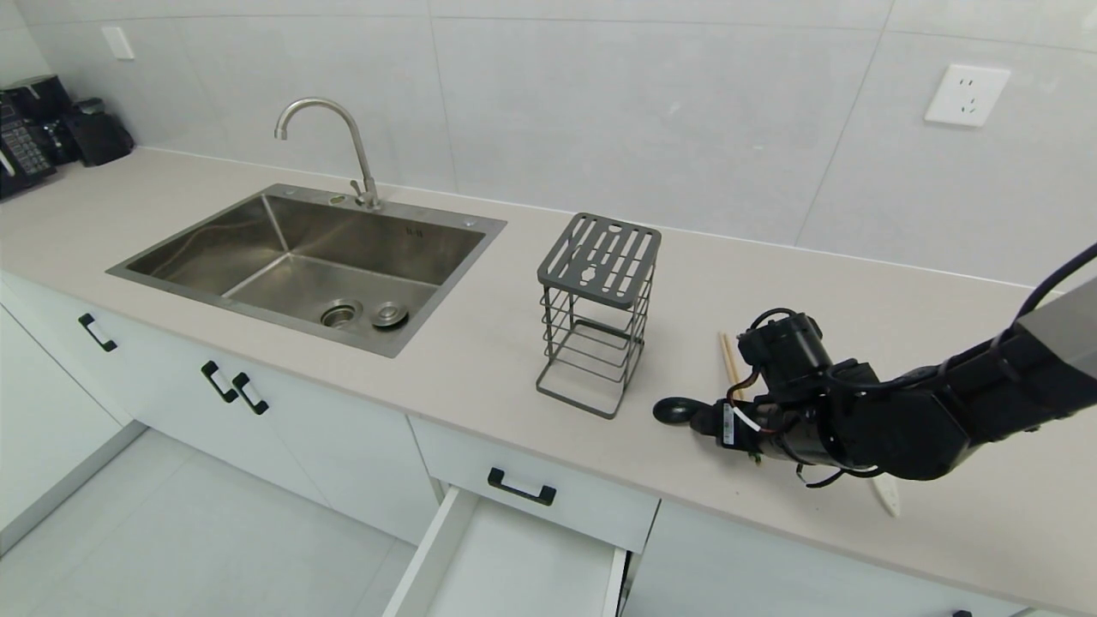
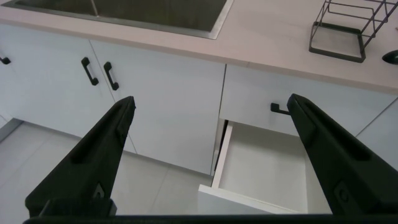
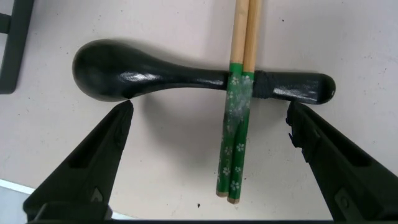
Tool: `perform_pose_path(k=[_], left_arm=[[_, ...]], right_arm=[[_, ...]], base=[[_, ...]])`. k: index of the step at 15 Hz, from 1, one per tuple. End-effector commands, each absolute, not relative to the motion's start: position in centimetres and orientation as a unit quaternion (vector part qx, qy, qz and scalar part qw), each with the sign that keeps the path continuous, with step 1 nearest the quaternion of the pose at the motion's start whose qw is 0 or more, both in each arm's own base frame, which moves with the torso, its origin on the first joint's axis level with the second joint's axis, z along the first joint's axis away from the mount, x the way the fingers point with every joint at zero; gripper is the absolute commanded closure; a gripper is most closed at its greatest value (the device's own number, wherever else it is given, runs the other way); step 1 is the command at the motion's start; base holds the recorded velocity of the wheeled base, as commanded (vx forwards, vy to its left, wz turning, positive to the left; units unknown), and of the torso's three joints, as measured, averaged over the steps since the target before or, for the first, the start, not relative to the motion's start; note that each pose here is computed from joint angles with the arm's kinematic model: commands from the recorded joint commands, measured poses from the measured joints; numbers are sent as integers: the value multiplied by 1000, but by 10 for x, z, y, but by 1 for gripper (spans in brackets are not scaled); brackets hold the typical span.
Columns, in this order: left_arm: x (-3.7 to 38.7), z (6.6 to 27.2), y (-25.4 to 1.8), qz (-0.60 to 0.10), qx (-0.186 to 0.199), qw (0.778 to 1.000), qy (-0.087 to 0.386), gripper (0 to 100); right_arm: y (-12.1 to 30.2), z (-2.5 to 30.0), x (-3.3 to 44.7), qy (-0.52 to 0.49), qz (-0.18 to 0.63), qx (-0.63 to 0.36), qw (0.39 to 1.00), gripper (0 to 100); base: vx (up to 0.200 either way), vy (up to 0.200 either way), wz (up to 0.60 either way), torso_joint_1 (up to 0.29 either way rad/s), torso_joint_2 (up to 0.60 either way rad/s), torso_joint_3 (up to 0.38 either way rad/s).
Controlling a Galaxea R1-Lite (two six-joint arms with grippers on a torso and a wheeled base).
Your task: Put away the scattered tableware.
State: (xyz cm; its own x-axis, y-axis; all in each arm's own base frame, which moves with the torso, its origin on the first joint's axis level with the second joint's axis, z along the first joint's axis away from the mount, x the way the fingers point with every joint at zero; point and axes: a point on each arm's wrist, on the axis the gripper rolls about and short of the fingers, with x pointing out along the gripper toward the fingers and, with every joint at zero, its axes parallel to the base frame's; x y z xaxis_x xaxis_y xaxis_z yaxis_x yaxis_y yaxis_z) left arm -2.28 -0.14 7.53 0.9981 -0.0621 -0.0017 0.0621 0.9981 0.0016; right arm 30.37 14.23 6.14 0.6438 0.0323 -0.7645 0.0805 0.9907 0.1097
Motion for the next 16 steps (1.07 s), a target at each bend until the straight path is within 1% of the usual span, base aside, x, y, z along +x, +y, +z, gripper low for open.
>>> perform_pose_path(k=[1, 4, 5, 11, 15, 16], left_arm=[[-23, 75, -1, -31, 1, 1000, 2, 0], [-23, 75, -1, -31, 1, 1000, 2, 0], [-23, 75, -1, -31, 1, 1000, 2, 0], [-23, 75, -1, -31, 1, 1000, 2, 0], [-23, 75, -1, -31, 1, 1000, 2, 0], [-23, 75, -1, -31, 1, 1000, 2, 0]], right_arm=[[143, 61, 304, 422, -13, 67, 904, 0], [144, 62, 305, 421, -12, 67, 905, 0], [144, 61, 305, 421, -12, 68, 904, 100], [143, 62, 304, 421, -15, 71, 904, 100], [135, 83, 295, 398, -14, 85, 913, 100], [133, 94, 290, 386, -10, 91, 918, 100]], base=[[0, 0, 0, 0, 0, 0], [0, 0, 0, 0, 0, 0], [0, 0, 0, 0, 0, 0], [0, 0, 0, 0, 0, 0], [0, 0, 0, 0, 0, 0], [0, 0, 0, 0, 0, 0]])
